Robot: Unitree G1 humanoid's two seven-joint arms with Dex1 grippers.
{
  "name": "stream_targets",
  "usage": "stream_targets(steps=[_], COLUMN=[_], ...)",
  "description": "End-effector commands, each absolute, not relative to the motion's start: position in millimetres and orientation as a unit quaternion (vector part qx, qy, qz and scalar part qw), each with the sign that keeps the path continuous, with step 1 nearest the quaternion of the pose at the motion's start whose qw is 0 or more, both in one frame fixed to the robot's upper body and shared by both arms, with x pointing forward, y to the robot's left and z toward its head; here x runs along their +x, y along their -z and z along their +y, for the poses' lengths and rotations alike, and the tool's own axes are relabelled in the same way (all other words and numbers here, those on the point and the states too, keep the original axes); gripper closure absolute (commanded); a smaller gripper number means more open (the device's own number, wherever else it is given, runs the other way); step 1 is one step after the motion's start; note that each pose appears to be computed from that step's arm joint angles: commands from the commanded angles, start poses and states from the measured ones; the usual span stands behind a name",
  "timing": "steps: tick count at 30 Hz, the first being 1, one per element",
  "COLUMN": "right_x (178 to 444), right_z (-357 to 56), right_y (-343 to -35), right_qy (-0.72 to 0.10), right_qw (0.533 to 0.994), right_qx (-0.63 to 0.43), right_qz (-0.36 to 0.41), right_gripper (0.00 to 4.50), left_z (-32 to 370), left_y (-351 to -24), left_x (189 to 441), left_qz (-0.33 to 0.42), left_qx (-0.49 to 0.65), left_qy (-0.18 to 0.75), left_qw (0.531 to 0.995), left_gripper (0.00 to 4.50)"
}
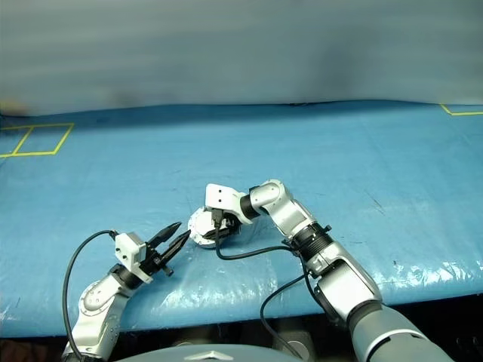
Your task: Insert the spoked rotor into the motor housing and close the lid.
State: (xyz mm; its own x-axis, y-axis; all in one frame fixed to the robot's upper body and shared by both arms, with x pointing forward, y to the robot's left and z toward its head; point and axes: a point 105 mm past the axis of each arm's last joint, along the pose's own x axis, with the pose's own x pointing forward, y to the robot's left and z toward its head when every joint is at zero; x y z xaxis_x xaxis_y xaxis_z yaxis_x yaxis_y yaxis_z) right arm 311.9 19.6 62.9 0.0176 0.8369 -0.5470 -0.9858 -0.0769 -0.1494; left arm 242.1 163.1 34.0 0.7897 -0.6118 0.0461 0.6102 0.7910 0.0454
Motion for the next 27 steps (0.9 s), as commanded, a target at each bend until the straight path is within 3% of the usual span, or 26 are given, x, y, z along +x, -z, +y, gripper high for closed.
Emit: stream_targets(steps=[1, 11, 27], right_x=[303, 303, 304], right_z=[-3, -3, -3], right_y=[-16, -18, -23], right_qy=[-0.665, -0.661, -0.654], right_qw=[0.652, 0.660, 0.678], right_qx=[-0.271, -0.264, -0.242], right_qz=[0.244, 0.240, 0.234], right_gripper=[1.37, 1.37, 1.37], left_z=[157, 149, 143], left_y=[-41, -9, -13], left_x=[247, 246, 231], left_qz=[-0.036, 0.061, 0.052], left_qx=[0.027, 0.083, 0.039], left_qy=[0.331, 0.346, 0.371], left_qw=[0.943, 0.933, 0.926], left_gripper=[2.90, 2.90, 2.90])
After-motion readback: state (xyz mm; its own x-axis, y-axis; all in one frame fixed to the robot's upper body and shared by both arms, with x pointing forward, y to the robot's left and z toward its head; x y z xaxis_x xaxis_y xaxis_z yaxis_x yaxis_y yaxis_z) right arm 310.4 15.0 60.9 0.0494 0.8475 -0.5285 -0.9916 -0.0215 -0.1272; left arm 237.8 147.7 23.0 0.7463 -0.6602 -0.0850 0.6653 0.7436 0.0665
